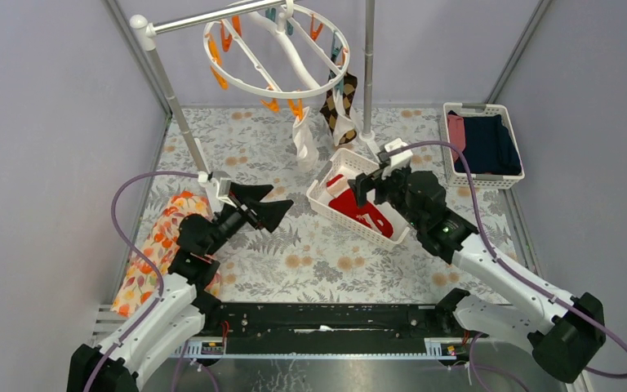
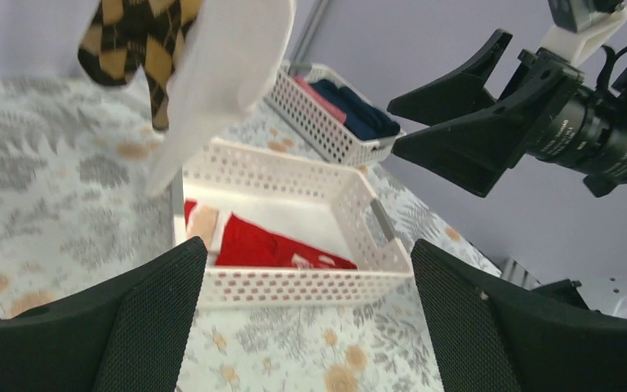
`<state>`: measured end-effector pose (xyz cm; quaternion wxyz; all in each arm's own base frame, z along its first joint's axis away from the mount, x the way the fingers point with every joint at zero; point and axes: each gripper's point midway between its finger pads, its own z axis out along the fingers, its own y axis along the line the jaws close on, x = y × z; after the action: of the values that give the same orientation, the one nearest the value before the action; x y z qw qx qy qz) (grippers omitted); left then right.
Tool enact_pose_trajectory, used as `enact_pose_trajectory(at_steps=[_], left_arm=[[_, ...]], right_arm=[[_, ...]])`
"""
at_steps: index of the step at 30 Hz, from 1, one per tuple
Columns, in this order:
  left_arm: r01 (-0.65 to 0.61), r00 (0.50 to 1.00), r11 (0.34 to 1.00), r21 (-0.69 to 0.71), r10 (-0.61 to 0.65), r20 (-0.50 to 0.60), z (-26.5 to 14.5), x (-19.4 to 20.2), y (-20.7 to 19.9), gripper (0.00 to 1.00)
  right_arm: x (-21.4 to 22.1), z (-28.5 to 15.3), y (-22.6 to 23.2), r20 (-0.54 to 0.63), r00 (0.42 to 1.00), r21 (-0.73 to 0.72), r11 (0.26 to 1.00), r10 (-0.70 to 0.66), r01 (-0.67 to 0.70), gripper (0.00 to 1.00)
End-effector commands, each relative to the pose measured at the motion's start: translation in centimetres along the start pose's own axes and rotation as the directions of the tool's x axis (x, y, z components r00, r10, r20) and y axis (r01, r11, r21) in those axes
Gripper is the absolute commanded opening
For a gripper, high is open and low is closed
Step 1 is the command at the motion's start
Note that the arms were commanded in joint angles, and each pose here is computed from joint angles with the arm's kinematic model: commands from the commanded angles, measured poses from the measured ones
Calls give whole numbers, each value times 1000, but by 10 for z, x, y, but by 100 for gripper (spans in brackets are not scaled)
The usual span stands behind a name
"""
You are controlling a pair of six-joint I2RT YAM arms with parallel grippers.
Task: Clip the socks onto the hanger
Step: Rotate the hanger at the clothesline.
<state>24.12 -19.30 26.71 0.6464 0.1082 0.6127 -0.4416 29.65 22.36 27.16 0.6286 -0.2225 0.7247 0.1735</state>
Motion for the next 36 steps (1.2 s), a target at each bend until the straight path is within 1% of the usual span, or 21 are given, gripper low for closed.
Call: enact_pose_trajectory(at_steps=[1, 4, 7, 10, 11, 13, 14, 17, 20, 25, 33, 36], left_arm=[[133, 979, 988, -79, -144, -147, -14, 32, 6, 99], [155, 980, 982, -113, -167, -112, -18, 33, 12, 98], [142, 984, 970, -200, -159, -76, -15, 29, 30, 95], [79, 991, 937, -341, -111, -76, -5, 21, 60, 80], [62, 993, 926, -371, -96, -74, 1, 17, 68, 73], [46, 996, 922, -384, -73, -56, 19, 7, 76, 51], [44, 997, 924, -379, -64, -41, 29, 1, 78, 37], [53, 999, 923, -380, -54, 9, 56, -7, 91, 28], [93, 995, 934, -345, -75, 66, 82, -9, 97, 25], [186, 983, 963, -197, -183, 32, 130, 11, 80, 22], [244, 969, 969, -47, -245, -14, 188, 34, 40, 22], [264, 964, 964, -20, -264, -33, 206, 43, 34, 22]], right_arm=[[-4, -14, -12, 126, 977, -42, 985, 171, -167, 100], [21, -17, -10, 109, 972, -59, 977, 208, -203, 100], [31, -22, -7, 96, 973, -74, 976, 212, -206, 100], [31, -27, -9, 111, 972, -63, 977, 208, -202, 100], [30, -28, -10, 118, 970, -60, 977, 210, -204, 100], [29, -28, -11, 123, 969, -59, 976, 216, -211, 100], [29, -28, -11, 122, 968, -56, 975, 219, -214, 100], [31, -29, -11, 124, 966, -57, 974, 226, -221, 100], [31, -32, -11, 129, 964, -59, 972, 231, -225, 100], [29, -36, -13, 143, 962, -53, 972, 234, -228, 100], [31, -37, -21, 149, 961, -12, 972, 234, -235, 100], [32, -38, -24, 150, 961, 5, 971, 234, -238, 99]])
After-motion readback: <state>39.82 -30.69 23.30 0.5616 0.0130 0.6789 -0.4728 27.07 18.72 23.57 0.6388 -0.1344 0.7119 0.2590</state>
